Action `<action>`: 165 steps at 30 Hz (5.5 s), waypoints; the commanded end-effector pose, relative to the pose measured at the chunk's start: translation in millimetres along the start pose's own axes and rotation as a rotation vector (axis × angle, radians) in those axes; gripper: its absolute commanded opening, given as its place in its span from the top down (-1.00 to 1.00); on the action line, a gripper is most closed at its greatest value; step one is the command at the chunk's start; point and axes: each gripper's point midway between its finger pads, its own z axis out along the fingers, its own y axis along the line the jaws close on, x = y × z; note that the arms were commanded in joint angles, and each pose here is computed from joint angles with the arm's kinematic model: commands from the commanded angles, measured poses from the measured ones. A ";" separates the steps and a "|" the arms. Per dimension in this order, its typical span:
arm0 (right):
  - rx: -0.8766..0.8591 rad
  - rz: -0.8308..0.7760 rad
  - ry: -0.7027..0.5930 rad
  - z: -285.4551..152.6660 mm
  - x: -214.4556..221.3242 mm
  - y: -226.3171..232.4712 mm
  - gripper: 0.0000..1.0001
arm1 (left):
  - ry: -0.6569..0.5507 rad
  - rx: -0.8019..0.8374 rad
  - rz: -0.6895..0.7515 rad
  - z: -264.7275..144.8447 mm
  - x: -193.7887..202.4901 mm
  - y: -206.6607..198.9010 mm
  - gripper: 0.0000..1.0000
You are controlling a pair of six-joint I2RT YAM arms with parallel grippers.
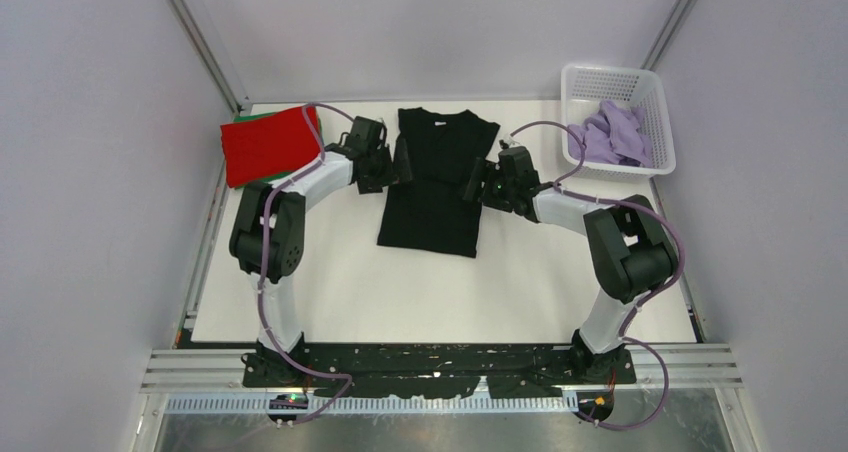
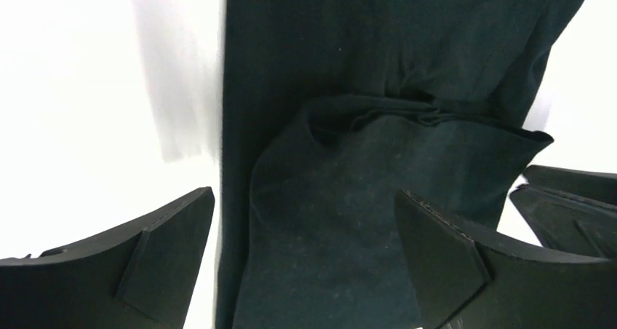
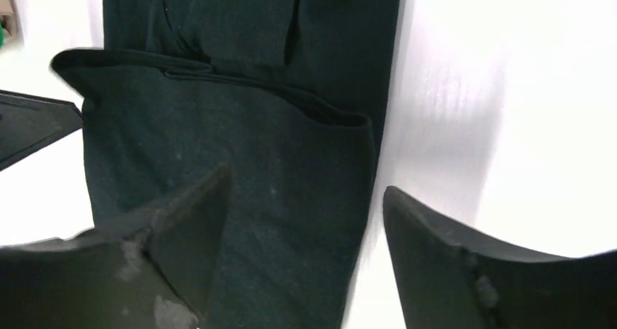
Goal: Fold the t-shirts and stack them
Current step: Fold the folded rectangular tshirt in 1/3 of the way, then grab one side of the 2/3 rectangular tshirt with both arms, then fold the long partially folded tshirt into a neat square, then put the neatly folded tshirt into the corner of the board with the left arm
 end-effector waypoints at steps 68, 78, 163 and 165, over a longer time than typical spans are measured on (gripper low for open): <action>0.046 -0.251 0.200 -56.0 119.9 1.2 0.63 | 0.100 -0.011 -0.095 -35.8 146.6 45.3 1.00; -0.186 -0.385 0.231 -120.4 141.1 35.8 0.90 | 0.058 0.067 -0.061 -80.7 181.5 33.9 1.00; -0.356 -0.112 -0.089 -105.9 -16.4 45.9 -0.91 | -0.057 0.414 0.093 -66.2 -1.0 -94.7 -0.99; -0.443 -0.092 -0.069 -107.6 -9.6 58.9 -0.91 | -0.053 0.429 0.109 -61.4 2.2 -101.8 -0.99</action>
